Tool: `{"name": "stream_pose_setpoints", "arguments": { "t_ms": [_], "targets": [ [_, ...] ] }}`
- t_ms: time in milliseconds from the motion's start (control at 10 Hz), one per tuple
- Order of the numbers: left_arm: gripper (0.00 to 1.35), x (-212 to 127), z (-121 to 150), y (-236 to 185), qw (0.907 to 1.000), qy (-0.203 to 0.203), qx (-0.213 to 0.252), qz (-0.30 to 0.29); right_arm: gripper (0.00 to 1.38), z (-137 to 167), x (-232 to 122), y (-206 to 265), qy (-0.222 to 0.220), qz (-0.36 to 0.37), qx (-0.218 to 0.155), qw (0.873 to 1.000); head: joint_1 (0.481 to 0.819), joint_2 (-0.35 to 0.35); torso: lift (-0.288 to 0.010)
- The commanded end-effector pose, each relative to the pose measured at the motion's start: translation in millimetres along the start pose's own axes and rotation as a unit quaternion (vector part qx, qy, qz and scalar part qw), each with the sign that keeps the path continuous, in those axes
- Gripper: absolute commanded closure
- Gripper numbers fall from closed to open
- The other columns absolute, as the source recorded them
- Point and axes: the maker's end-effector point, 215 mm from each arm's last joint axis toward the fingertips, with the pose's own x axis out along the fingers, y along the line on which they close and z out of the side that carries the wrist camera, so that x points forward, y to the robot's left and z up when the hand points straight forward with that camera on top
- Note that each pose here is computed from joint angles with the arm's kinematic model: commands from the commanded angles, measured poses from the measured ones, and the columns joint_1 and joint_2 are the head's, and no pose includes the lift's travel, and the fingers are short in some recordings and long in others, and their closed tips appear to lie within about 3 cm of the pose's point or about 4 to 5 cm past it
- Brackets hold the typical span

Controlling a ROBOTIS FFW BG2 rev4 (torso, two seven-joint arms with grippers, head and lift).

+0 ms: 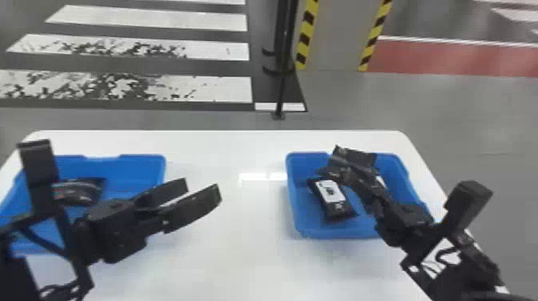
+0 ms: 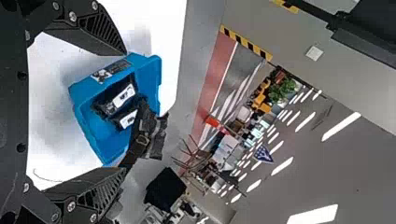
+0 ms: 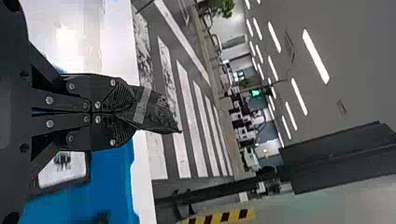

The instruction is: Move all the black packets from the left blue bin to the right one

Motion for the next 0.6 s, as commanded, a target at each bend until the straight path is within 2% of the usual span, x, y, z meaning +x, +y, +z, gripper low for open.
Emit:
{"name": "stream_pose_setpoints", "arguments": {
  "t_ms": [0,100,200,300,500],
  "targets": [
    [0.17,-11.8,-9.9,-2.5,0.9999,-0.002,-0.012,0.007,1.27,-5.1,1.0,-50.0,0.013,-0.044,-0.018,0.999,0.695,-0.169,-0.140],
    [0.17,-15.7,-16.3,-4.7,0.9998,0.000,-0.020,0.007,1.26,-19.9,7.3,-71.7,0.031,-0.058,-0.017,0.998,0.695,-0.206,-0.140],
    [0.17,-16.9,-18.2,-4.9,0.9997,0.001,-0.023,0.009,1.20,-37.3,16.2,-86.3,0.054,-0.065,-0.008,0.996,0.695,-0.221,-0.140],
    [0.17,-15.3,-11.4,-6.0,0.9998,-0.006,-0.017,0.006,1.04,-47.0,22.6,-93.1,0.062,-0.068,0.002,0.996,0.695,-0.237,-0.140],
    [0.17,-19.8,-7.0,-0.5,0.9997,-0.012,-0.013,0.015,0.35,-49.2,22.1,-99.0,0.063,-0.079,-0.006,0.995,0.695,-0.246,-0.140]
  ]
}}
